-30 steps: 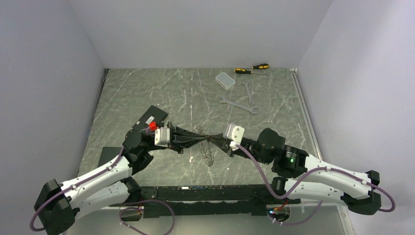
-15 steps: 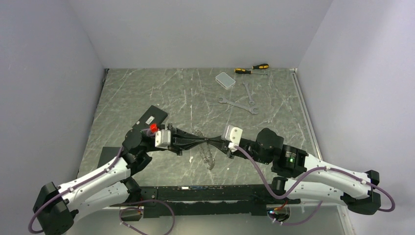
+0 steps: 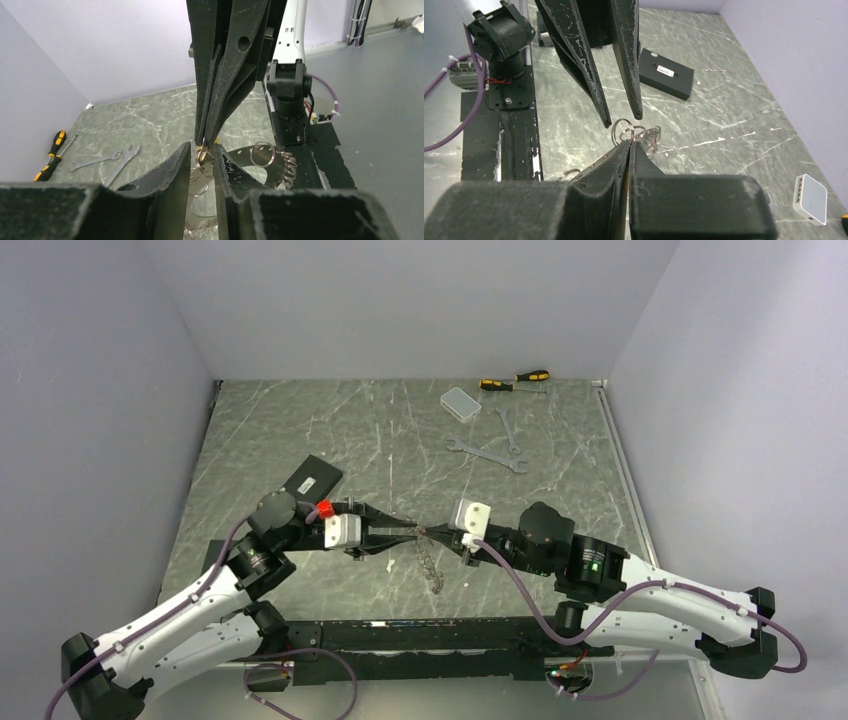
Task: Put the keys on the keyring
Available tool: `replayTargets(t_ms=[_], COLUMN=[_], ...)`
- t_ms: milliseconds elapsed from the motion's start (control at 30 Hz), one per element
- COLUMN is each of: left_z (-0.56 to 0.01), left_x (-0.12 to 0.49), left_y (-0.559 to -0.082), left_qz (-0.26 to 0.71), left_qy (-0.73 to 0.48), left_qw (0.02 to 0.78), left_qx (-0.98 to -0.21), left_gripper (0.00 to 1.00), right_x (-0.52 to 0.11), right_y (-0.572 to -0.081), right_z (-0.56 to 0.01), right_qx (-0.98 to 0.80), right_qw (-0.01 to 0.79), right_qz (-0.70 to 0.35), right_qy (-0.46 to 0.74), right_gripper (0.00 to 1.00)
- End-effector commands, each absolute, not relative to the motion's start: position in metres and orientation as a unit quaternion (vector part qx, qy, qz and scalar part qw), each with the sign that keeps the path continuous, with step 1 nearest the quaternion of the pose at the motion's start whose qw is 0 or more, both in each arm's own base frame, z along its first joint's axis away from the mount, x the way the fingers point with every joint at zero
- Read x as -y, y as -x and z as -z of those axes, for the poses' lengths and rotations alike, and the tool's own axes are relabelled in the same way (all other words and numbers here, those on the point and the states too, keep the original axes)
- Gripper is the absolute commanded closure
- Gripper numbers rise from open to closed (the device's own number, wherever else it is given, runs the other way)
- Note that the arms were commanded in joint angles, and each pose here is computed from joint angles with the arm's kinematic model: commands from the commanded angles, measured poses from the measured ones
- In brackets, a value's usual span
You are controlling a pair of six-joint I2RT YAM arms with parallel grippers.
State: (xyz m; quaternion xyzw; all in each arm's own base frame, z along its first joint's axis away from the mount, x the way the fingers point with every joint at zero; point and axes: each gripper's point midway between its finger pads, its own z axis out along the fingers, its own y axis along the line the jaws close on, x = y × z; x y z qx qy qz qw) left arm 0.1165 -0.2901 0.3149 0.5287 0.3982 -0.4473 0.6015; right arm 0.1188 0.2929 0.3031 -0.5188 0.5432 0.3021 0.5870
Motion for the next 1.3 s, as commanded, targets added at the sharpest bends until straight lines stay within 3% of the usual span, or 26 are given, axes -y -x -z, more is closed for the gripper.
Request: replayTargets(t_ms=[0,567,1267], left_z=[-0.324,-0.304,-0.292], left_x=[0.286,0.286,0.303], left_y=[-0.114,-0.121,-0.13], left_qz=[0.42,0.391,0.381], left_qy=[-0.557,-0.594,-0.639], left_qw=[0.603,0.561,0.532], left_qx=[-0.387,-0.424,-0.403], left_gripper=[0.71,0.71,0.71], right_x=[-0.294,-0.298,-0.295], right_y=[-0.118,-0.121,-0.111], right_z=[-0.335,-0.329,-0.323], right_qx=[-0.523,-0.53,-0.527], right_qw=[0.611,0.605,0.591], right_qz=[-0.316,-0.312,-0.328], right_qy=[0.503,0.506,0.516], right_gripper=[1.0,1.0,1.0])
